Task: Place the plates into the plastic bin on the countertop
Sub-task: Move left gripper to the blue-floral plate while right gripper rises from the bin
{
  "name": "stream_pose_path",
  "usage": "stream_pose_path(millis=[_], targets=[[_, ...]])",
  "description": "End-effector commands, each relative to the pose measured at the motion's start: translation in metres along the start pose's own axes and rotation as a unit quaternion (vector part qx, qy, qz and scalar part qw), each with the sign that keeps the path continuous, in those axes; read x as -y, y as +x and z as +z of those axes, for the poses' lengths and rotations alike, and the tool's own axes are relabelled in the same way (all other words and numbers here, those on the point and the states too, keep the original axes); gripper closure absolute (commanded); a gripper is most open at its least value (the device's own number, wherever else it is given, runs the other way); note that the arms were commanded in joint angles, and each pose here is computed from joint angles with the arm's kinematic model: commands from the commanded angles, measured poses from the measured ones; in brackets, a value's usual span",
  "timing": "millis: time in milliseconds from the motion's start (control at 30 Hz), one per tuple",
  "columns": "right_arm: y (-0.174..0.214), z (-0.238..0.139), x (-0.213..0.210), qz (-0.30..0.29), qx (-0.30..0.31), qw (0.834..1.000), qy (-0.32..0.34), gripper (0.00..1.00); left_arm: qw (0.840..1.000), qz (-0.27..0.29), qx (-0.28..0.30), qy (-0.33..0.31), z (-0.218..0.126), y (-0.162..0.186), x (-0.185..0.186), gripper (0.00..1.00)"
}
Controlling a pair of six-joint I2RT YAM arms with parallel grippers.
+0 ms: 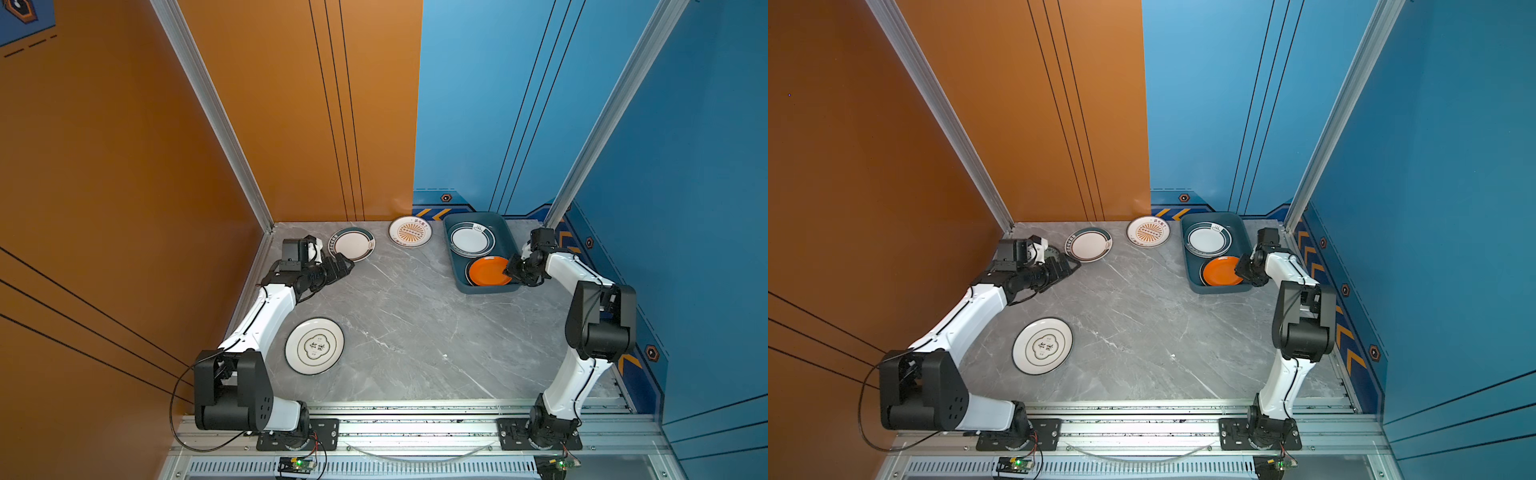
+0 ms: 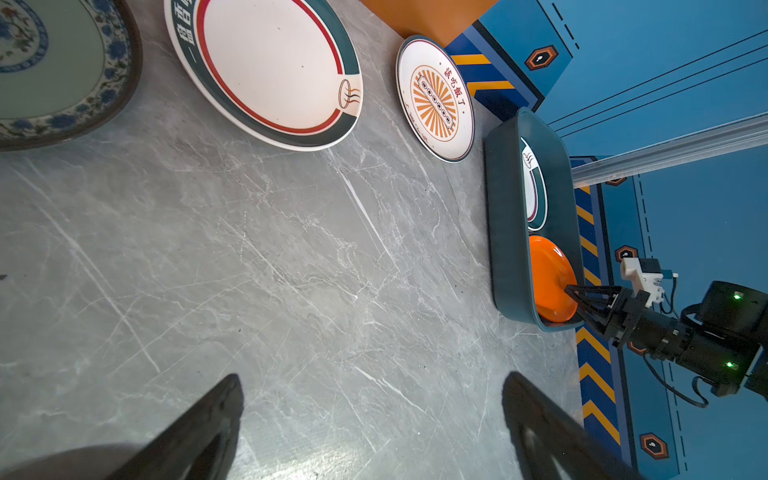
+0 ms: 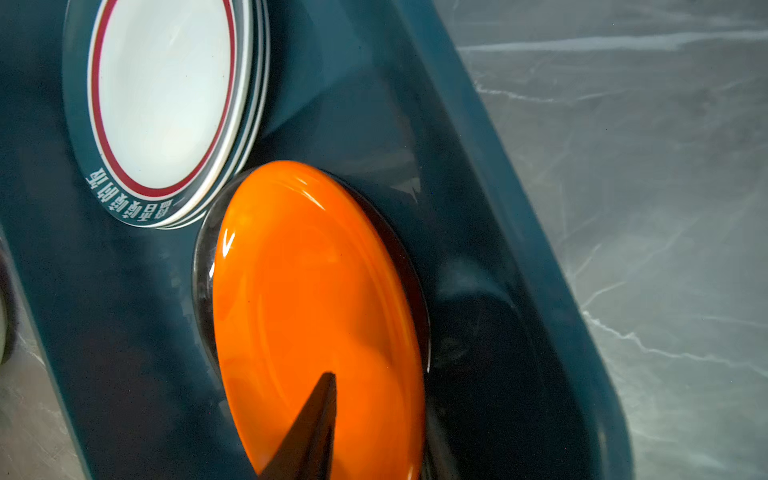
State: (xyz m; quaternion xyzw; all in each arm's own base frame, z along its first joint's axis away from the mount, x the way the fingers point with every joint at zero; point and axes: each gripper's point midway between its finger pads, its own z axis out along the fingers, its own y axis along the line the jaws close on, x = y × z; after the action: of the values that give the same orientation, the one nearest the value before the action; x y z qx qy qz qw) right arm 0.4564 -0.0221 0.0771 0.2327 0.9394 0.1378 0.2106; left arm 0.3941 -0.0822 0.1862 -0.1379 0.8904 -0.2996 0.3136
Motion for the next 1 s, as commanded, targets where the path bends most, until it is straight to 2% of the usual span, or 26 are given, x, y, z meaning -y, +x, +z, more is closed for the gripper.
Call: stream_pose_path(millis=[0, 200, 533, 767, 967], targets=[[-0.001, -0.021, 0.001, -0.012, 0.012, 1.000, 0.015, 0.62, 1.000, 0.001, -0.006, 0.001, -0.001, 0.004, -0.002, 0.02], [-0.009, -0.056, 0.004, -0.031, 0.046, 0.997, 0.052, 0.56, 0.999, -0.005, 0.007, -0.033, -0.005, -0.002, -0.018, 0.02], [-0.020, -0.115, -0.004, -0.083, 0.111, 0.983, 0.120, 0.54, 0.991, -0.057, 0.052, -0.106, -0.015, -0.030, -0.081, 0.02], [-0.014, -0.140, -0.040, -0.111, 0.132, 0.982, 0.076, 0.54, 0.981, -0.089, 0.062, -0.163, -0.005, -0.048, -0.127, 0.02], [-0.003, -0.143, -0.057, -0.129, 0.130, 0.982, 0.055, 0.54, 0.968, -0.137, 0.070, -0.197, 0.011, -0.070, -0.171, 0.02]])
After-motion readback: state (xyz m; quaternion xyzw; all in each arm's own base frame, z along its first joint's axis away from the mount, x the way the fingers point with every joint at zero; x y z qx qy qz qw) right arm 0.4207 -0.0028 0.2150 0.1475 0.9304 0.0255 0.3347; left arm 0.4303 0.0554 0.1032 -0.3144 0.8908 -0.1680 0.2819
